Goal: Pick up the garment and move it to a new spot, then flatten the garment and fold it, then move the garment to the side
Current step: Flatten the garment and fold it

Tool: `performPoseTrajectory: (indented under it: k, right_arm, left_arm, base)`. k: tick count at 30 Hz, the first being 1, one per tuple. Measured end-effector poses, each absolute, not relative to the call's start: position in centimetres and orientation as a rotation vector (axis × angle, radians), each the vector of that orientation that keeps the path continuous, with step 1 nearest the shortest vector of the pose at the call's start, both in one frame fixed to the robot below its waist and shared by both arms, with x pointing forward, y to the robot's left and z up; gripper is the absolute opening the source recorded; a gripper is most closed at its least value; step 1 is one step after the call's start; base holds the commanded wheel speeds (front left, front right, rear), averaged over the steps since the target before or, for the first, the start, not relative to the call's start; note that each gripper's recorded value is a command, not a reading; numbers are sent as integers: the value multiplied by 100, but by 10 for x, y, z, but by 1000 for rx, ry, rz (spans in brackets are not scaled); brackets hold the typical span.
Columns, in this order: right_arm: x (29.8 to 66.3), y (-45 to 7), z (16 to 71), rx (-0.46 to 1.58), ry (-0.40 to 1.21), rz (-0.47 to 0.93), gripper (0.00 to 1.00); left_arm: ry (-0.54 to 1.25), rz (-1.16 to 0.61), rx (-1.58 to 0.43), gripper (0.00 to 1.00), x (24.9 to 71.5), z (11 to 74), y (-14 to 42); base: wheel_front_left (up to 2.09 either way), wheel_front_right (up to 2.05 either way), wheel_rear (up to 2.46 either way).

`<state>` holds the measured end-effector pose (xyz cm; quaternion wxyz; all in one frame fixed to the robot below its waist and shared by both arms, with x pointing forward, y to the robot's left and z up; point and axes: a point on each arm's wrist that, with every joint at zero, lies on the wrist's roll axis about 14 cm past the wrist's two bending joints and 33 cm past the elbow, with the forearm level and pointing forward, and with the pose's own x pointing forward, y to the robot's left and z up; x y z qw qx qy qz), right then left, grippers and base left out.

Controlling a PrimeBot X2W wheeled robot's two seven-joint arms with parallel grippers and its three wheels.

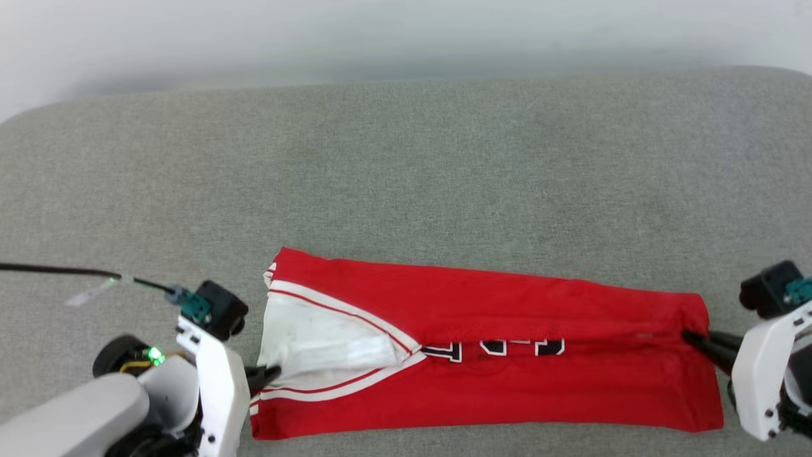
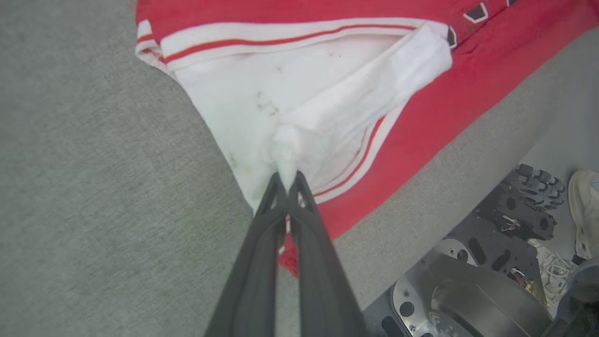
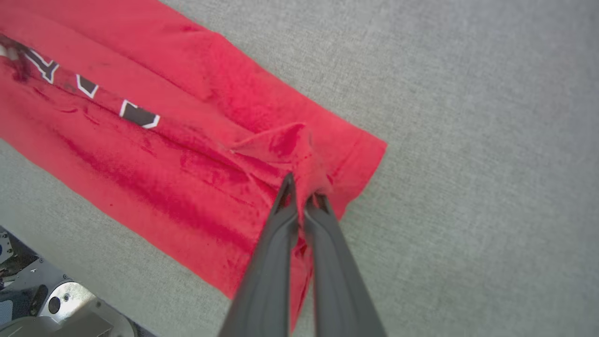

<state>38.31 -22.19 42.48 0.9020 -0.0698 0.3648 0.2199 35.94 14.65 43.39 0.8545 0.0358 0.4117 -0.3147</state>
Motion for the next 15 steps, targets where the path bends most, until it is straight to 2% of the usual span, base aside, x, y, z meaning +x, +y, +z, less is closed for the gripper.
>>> performPoseTrajectory:
  k: [6,10,11,12,13,15]
  right_arm:
    - [357,-221,384,-93,863,436,0]
    - [356,-224,377,-114,848,423,0]
    - [358,-224,379,-101,830,415,0]
    - [361,-223,382,-80,812,406,7]
    - [362,-223,385,-77,793,405,97]
    - [370,-225,397,-82,731,395,100]
  left_arm:
    - [976,-638,1,0,341,394,145]
    - [990,-629,-5,0,341,383,144]
    - [973,-622,6,8,343,383,146]
    - [953,-619,10,80,345,383,145]
    - [930,-614,10,100,346,385,144]
    - [876,-607,23,100,350,390,143]
  base:
    - [0,0,0]
    - [0,0,0]
    - [0,0,0]
    - [0,0,0]
    - [0,0,0]
    - [0,0,0]
